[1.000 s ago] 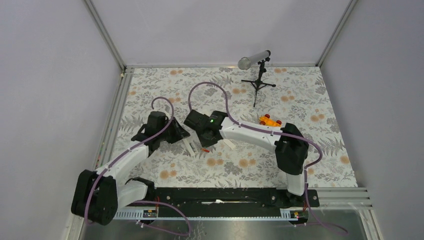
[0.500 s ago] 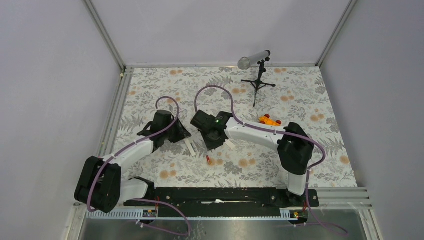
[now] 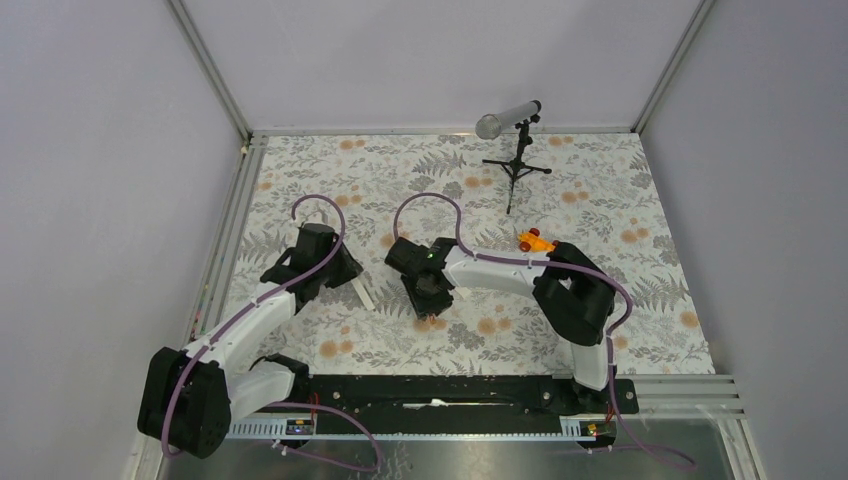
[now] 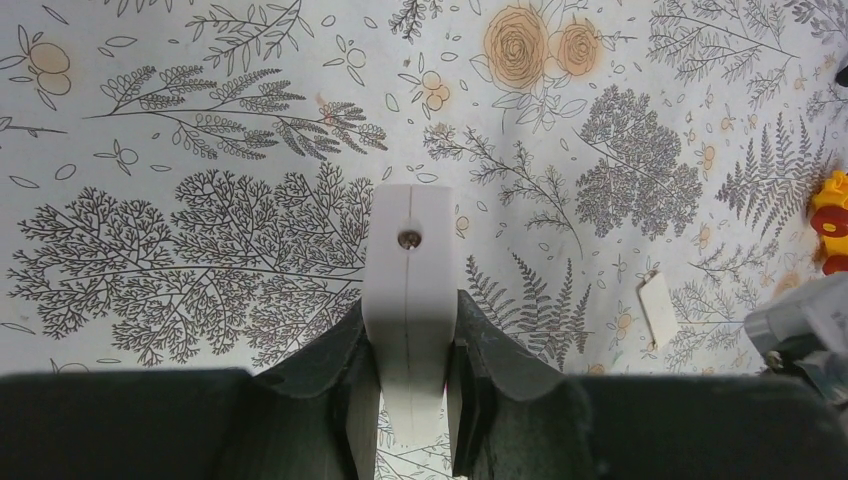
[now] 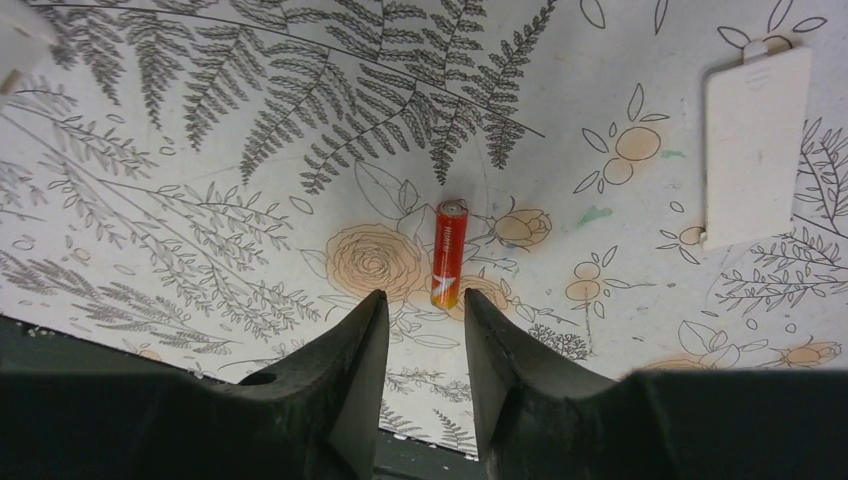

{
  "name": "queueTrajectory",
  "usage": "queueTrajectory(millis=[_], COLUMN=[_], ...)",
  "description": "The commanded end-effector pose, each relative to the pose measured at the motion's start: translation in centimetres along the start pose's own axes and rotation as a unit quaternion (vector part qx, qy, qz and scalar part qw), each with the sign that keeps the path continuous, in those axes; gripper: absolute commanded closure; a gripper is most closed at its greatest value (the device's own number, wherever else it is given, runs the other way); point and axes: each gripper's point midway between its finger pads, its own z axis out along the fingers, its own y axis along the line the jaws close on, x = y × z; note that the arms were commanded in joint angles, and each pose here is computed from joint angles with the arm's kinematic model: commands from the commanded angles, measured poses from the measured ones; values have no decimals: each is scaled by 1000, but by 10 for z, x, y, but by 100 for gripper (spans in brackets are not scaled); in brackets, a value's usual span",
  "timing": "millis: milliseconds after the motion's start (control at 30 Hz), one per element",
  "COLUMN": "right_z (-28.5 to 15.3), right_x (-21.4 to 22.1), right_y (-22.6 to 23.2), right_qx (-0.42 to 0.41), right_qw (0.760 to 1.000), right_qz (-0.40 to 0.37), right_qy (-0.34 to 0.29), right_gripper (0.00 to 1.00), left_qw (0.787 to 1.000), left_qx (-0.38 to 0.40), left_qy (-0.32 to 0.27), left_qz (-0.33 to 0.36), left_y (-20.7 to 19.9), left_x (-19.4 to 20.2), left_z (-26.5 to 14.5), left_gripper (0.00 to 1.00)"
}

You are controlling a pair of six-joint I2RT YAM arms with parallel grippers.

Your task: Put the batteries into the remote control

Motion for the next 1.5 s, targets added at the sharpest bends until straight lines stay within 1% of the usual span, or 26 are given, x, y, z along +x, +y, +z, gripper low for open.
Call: queueTrajectory(millis=[0, 100, 233, 400, 433, 467, 500, 533, 567, 600, 633, 700, 733, 800, 867, 933, 967, 1033, 1133, 1233, 1467], right_z=[11, 19, 23, 22, 21, 19, 15, 10, 4, -2, -8, -18, -20, -23, -22, -17, -14, -7, 1, 7, 13], right_x=[4, 7, 8, 7, 6, 5, 2, -1, -5, -9, -14, -22, -24, -30, -38, -43, -47, -54, -67, -67, -49], right_y=[-6, -10, -13, -16, -15, -13, -11, -9, -6, -3, -2, -2, -4, -7, -13, -16, -17, -19, -24, -21, -26], right_qx=[21, 31, 37, 46, 44, 41, 36, 30, 23, 15, 9, -1, -4, -4, 7, 11, 15, 25, 52, 48, 48], right_qw=[1000, 999, 999, 998, 998, 998, 999, 999, 999, 999, 999, 998, 999, 999, 997, 992, 989, 983, 976, 976, 977], right_qz=[8, 9, 18, 34, 37, 39, 39, 40, 39, 35, 32, 24, 14, -9, -42, -95, -117, -159, -187, -195, -203], right_qy=[2, 7, 5, -2, -3, -4, -7, -13, -22, -31, -39, -50, -50, -53, -71, -80, -85, -92, -96, -87, -48], right_gripper=[60, 64, 72, 75, 74, 67, 60, 51, 44, 40, 39, 39, 41, 47, 55, 60, 59, 54, 49, 47, 45], left_qw=[999, 999, 999, 999, 999, 999, 999, 999, 999, 999, 998, 998, 998, 997, 997, 996, 995, 995, 995, 995, 995], left_qx=[15, 17, 18, 20, 19, 18, 16, 15, 12, 10, 8, 1, -2, -14, -27, -36, -37, -41, -43, -42, -46], left_qy=[-38, -38, -39, -41, -42, -43, -45, -48, -51, -53, -56, -60, -63, -69, -77, -84, -88, -88, -86, -86, -88], left_qz=[3, 5, 5, 4, 4, 4, 4, 5, 6, 6, 6, 6, 5, 1, -6, -10, -11, -10, -9, -11, -14], left_y=[-13, -14, -14, -14, -14, -13, -13, -12, -11, -10, -9, -6, -5, 1, 8, 13, 14, 16, 19, 20, 23], left_x=[-24, -24, -24, -25, -25, -26, -26, -28, -29, -30, -31, -34, -36, -40, -44, -48, -51, -52, -51, -49, -48], left_z=[-7, -8, -9, -10, -11, -12, -13, -14, -15, -16, -17, -20, -22, -27, -32, -37, -39, -43, -45, -46, -45], left_gripper=[100, 100, 100, 100, 100, 100, 100, 100, 100, 100, 100, 100, 100, 100, 100, 100, 100, 100, 100, 100, 100])
